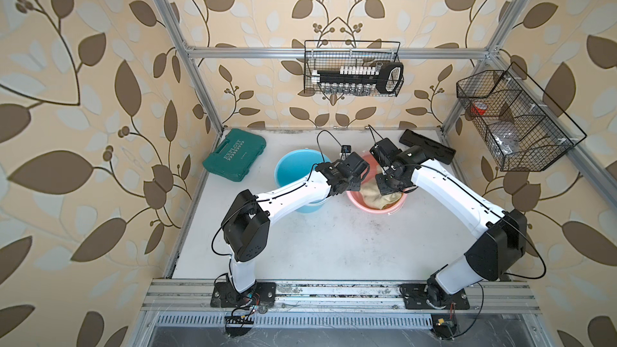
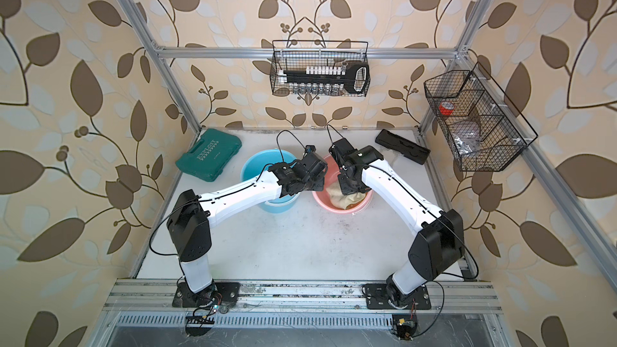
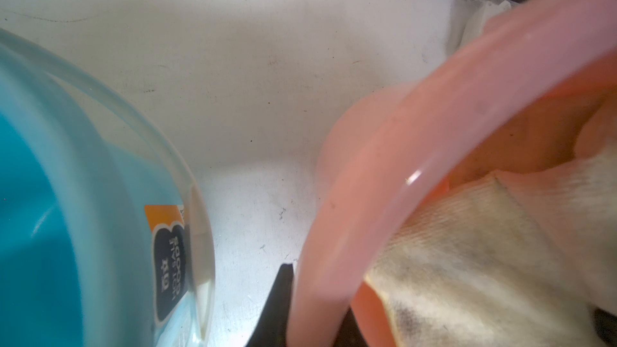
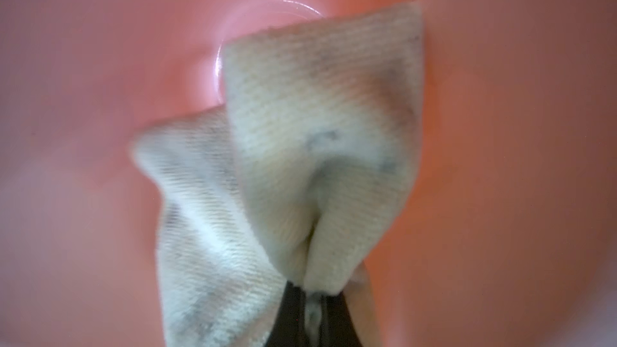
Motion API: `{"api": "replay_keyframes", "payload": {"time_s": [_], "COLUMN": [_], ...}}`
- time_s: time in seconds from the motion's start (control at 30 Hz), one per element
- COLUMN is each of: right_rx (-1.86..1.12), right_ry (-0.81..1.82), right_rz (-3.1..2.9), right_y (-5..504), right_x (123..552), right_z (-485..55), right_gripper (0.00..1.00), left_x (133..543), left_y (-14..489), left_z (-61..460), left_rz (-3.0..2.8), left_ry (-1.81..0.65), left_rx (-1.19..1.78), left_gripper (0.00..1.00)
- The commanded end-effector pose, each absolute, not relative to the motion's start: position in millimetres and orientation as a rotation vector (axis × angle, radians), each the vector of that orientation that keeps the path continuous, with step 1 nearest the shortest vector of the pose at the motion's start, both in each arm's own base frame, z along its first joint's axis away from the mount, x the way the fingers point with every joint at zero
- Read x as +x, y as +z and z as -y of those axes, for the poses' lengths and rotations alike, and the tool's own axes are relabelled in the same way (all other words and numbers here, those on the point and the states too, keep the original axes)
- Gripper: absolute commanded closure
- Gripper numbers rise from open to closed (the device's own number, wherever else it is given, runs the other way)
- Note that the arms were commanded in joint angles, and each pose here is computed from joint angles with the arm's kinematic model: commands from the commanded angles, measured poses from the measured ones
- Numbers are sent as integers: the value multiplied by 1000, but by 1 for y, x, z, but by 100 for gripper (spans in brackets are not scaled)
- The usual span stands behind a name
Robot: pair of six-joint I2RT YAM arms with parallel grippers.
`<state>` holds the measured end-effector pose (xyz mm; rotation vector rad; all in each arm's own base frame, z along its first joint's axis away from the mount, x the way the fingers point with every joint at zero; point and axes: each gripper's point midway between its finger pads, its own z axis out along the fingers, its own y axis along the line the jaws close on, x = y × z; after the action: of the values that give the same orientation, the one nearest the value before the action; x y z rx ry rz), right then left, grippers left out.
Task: Wipe the inside of the bucket with a cloth
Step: Wipe the dirt from the inside of the bucket.
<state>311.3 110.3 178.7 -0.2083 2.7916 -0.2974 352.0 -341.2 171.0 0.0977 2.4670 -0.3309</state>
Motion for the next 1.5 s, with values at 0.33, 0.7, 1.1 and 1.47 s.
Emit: {"api": "replay_keyframes", "payload": {"time_s": [0.33,0.7,1.1,1.47], "right_rx": [-383,-175,-65,-234], "right_ry": [60,799,1081,750], "right_rz": [-3047,-2875,-2745,-2989], "right_y": [126,142,169,138], "right_x": [256,282,295,236], "right_z": [-163,-253,-277,-220], "right_gripper": [100,100,100,100], "left_x": [354,351,353,362], "left_y": [162,158,160,170], "left_z": [332,332,332,323], "left_rz": [-2494,-2507,-2494,-2469], "left_ry": [-290,-310,-308,-291], "left_rx": [81,68,57,25], "left_gripper": [100,100,100,100]}}
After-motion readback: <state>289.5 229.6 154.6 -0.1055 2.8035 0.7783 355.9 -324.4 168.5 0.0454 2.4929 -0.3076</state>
